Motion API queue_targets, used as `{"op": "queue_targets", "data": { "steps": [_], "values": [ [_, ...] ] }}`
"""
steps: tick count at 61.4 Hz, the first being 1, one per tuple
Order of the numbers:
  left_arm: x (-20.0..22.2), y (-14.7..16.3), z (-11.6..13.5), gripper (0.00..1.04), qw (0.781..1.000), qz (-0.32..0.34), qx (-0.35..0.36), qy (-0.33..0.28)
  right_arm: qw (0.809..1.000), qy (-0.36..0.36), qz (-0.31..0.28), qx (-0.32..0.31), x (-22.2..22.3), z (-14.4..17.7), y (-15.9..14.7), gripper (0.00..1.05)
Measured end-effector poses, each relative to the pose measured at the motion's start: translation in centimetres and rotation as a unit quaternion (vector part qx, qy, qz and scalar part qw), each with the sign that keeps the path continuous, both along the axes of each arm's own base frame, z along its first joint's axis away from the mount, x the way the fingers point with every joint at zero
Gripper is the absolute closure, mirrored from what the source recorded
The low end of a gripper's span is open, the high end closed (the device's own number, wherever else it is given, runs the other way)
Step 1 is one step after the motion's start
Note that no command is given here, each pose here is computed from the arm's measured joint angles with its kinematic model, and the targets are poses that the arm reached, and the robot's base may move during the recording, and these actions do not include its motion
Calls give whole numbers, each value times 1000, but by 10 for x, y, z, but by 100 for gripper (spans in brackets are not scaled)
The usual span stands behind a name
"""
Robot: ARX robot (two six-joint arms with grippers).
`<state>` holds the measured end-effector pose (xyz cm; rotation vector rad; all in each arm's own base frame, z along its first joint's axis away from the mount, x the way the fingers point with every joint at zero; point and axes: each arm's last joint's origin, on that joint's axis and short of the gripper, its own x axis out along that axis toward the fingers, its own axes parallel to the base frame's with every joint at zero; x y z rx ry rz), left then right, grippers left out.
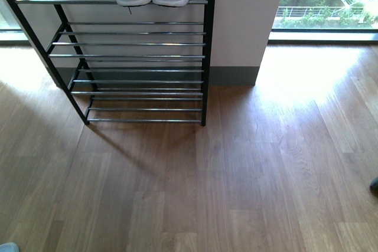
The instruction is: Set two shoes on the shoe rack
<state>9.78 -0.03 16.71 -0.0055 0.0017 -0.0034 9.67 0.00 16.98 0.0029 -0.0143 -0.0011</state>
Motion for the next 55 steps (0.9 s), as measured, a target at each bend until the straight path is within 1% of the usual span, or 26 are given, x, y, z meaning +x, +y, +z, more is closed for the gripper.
{"op": "queue_targets", "data": {
  "steps": [55],
  "values": [
    [0,0,0,9,1000,0,0,0,1000,0,1,0,0,0,0,9]
  ]
}}
